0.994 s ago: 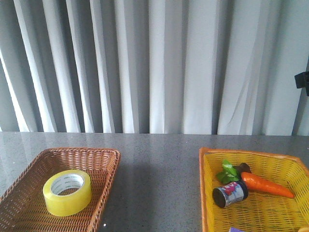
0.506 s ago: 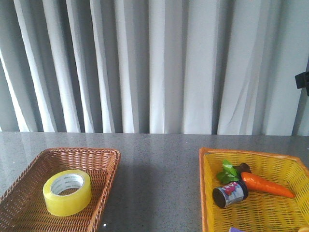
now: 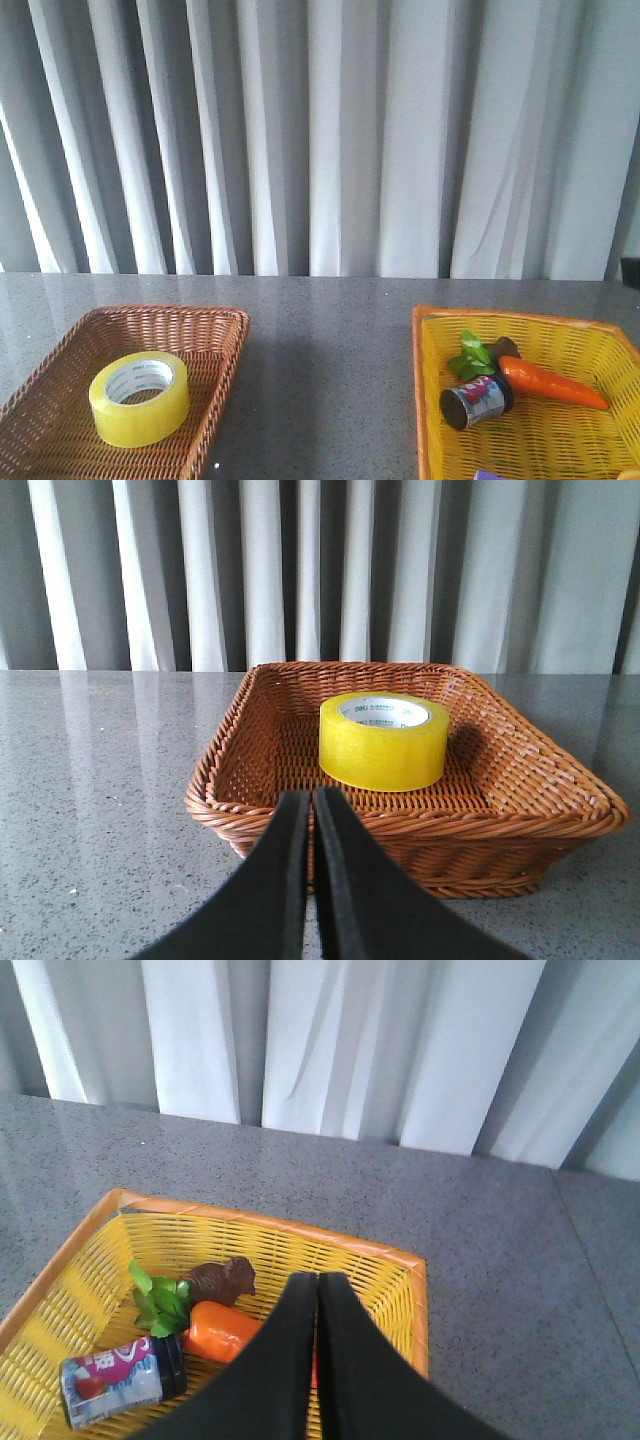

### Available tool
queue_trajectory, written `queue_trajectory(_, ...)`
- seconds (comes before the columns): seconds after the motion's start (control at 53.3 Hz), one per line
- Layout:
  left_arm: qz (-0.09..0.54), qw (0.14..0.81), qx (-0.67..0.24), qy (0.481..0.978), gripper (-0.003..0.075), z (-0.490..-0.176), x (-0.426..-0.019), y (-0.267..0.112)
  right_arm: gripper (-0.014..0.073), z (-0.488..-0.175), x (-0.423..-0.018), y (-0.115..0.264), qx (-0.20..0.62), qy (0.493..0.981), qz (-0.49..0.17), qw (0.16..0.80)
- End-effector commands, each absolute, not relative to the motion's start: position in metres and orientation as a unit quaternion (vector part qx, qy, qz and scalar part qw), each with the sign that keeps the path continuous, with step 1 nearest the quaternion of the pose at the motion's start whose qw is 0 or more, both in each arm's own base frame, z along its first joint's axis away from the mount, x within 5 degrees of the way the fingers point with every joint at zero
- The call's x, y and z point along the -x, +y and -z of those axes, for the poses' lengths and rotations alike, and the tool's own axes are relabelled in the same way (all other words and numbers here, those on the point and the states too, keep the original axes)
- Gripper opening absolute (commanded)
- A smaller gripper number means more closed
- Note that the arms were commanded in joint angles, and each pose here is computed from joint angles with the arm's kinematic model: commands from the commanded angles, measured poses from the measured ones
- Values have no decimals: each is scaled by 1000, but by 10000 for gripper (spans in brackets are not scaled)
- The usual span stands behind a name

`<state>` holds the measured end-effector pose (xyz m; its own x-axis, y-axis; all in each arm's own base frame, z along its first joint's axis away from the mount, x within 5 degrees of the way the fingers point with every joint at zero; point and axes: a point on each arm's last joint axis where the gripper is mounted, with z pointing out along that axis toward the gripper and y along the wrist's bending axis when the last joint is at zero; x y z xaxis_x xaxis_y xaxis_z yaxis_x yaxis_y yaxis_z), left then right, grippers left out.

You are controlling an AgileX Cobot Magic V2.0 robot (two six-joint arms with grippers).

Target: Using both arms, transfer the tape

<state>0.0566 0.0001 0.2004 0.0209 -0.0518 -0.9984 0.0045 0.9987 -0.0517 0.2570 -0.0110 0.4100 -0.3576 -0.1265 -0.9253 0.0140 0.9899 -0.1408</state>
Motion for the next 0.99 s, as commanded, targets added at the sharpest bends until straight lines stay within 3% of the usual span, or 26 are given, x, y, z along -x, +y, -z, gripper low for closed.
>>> queue_trajectory(0.0, 33, 757, 19, 653, -6, -219, -53, -1, -8, -418, -219, -2, 70, 752, 80, 651)
queue_trajectory(0.169, 33, 757, 19, 653, -6, -219, -53, -1, -8, -378, -162, 2, 50, 737, 46, 672)
queue_trajectory(0.45, 33, 757, 19, 653, -6, -219, -53, -1, -8, -312, -92, 0, 46, 713, 44, 699)
queue_trajectory(0.806, 33, 757, 19, 653, -6, -219, -53, -1, -8, -226, -61, 1, 6, 694, -6, 720)
queue_trajectory(0.975, 33, 757, 19, 653, -6, -219, -53, -1, -8, -201, -58, 1, -23, 695, -37, 718)
